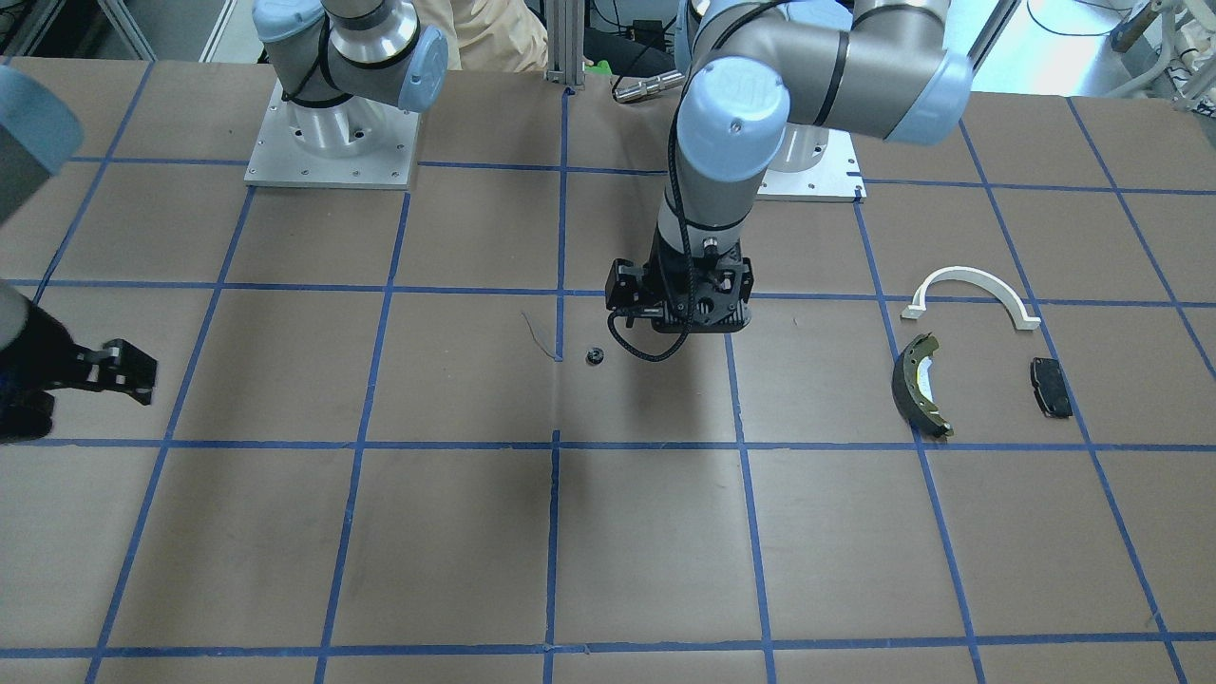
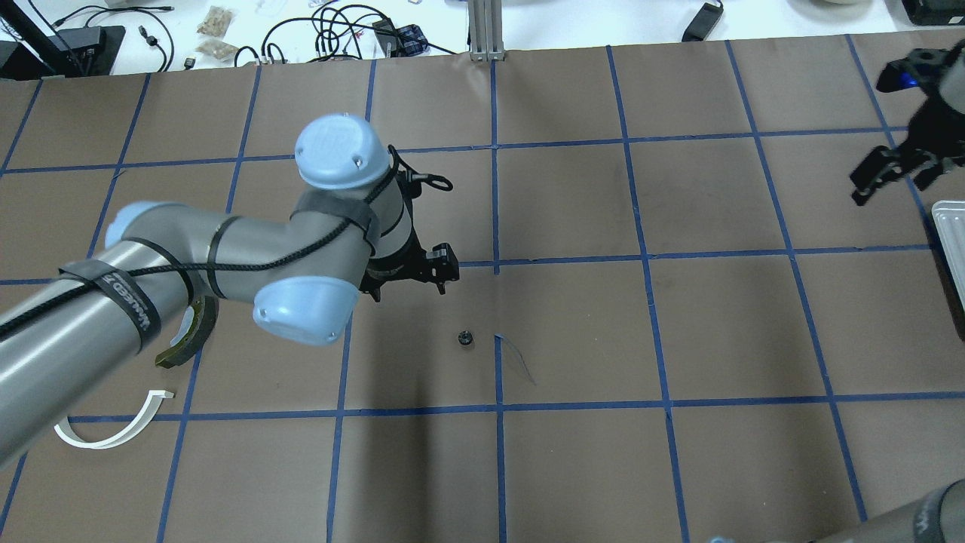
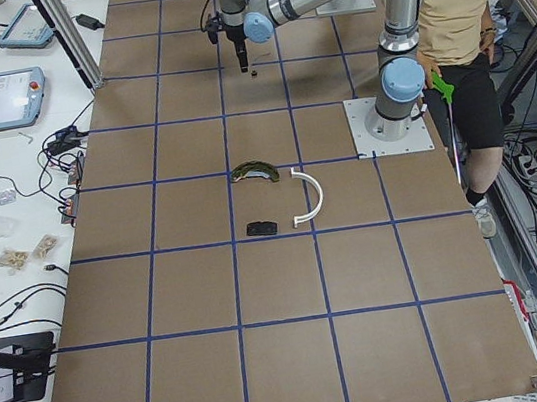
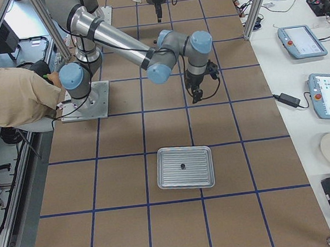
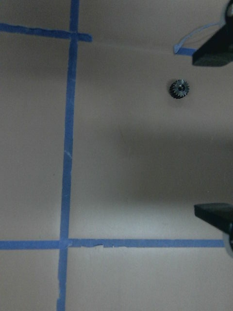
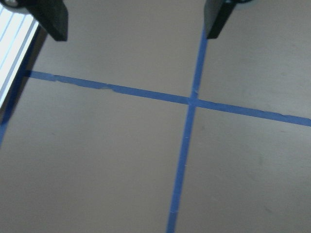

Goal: Place bearing gear from tray to pile

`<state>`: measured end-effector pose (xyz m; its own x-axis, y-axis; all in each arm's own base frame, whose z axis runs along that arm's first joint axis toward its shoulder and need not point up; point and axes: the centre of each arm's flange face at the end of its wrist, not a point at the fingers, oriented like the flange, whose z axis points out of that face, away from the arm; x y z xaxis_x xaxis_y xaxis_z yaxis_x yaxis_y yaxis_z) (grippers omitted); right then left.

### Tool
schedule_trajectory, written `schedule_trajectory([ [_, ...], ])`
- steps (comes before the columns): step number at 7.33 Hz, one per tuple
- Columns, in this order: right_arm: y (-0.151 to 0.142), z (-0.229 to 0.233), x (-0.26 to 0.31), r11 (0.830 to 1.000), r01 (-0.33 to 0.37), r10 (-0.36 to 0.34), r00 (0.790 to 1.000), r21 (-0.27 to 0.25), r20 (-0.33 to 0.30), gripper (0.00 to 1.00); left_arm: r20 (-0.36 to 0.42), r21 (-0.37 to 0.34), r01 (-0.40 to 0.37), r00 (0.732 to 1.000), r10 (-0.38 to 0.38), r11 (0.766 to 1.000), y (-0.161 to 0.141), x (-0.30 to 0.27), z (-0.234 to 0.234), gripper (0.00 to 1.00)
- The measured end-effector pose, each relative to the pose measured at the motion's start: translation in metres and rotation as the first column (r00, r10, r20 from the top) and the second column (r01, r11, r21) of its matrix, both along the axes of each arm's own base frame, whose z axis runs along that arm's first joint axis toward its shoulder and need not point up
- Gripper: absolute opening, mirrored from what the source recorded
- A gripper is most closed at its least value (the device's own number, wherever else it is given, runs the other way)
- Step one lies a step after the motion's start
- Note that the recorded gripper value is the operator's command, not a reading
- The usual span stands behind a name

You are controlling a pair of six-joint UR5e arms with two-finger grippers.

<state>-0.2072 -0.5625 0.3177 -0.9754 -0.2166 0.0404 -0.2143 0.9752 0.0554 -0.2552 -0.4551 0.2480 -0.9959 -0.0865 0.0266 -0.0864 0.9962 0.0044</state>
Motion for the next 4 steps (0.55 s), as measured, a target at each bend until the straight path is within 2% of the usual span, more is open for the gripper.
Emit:
schedule_trajectory([
  [2, 0.037, -0.039, -0.119, 1.000, -0.005, 0.005, 1.000, 0.000, 0.015, 0.96, -0.001, -0.001, -0.002, 1.000, 0.002, 1.000, 0.019, -0.019, -0.046, 1.00],
  [3, 0.052, -0.065, -0.157, 1.000, 0.004, -0.004, 1.000, 0.003, 0.031, 0.86, 0.001, 0.005, 0.002, 1.000, -0.002, 1.000, 0.023, -0.026, -0.055, 1.00],
  [4, 0.065, -0.084, -0.184, 1.000, 0.005, -0.005, 0.999, 0.005, 0.037, 0.82, 0.001, 0.009, 0.012, 1.000, -0.012, 1.000, 0.028, -0.034, -0.060, 1.00],
])
